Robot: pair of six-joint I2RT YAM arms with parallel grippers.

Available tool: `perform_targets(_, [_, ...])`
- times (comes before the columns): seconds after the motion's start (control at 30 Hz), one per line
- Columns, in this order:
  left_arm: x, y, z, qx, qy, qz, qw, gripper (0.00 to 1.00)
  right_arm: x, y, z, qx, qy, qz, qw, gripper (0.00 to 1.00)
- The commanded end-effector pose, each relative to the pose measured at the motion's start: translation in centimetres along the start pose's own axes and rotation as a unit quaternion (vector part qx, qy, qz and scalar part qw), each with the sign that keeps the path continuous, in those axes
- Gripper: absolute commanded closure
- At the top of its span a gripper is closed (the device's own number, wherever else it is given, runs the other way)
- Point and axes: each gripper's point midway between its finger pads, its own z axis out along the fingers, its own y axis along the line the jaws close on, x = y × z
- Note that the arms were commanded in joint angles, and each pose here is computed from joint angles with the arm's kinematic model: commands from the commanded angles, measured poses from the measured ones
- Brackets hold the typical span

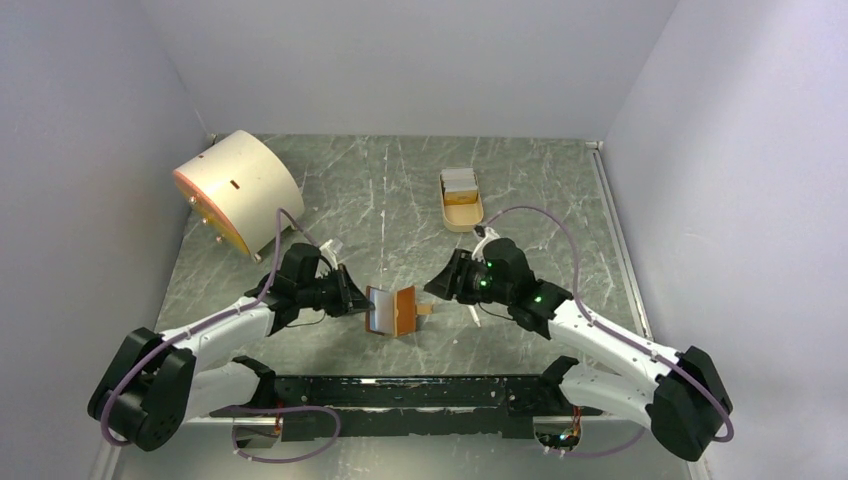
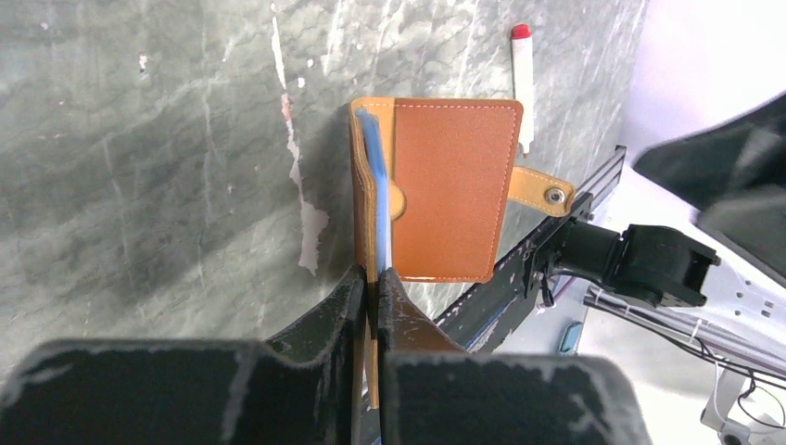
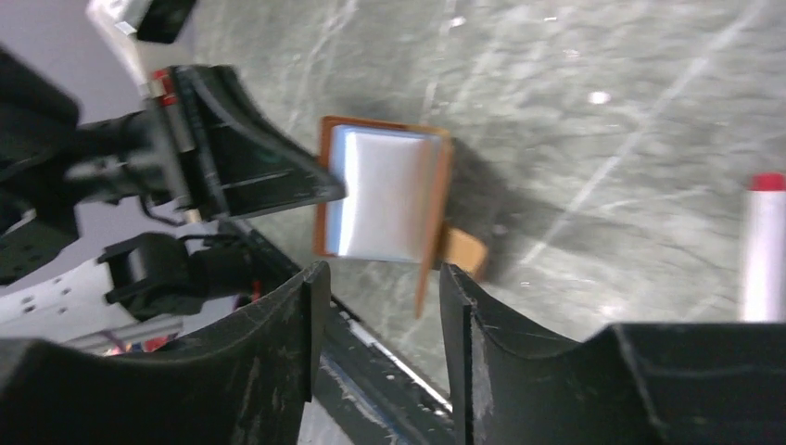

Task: Put the credit cards into the card holder
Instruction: Open the card holder at the center of the board.

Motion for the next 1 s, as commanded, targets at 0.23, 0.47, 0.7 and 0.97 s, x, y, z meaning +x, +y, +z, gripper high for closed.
perform_targets(0.23, [-0.2, -0.7, -0.2, -0.010, -0.002, 0.001, 1.000, 0.91, 3.0, 7.7, 3.1, -0.079, 0.046, -0.020, 0.996, 0.45])
perform_targets(0.47, [0.0, -1.1, -0.4, -0.003, 0.001, -0.007, 1.000, 0.91, 6.6, 6.5, 6.8, -0.060, 0.099, -0.045, 0.992, 0.32])
perform_targets(0.7, [0.2, -1.5, -0.5, 0.013, 0.001, -0.011, 1.000, 0.91, 9.1, 4.8, 8.7, -0.056, 0.135, -0.042, 0.988, 0.30])
perform_targets(0.97, [0.7, -1.6, -0.5, 0.024, 0.005, -0.017, 1.000, 0.91, 9.8, 3.4, 10.1, -0.039, 0.137, -0.039, 0.989, 0.35])
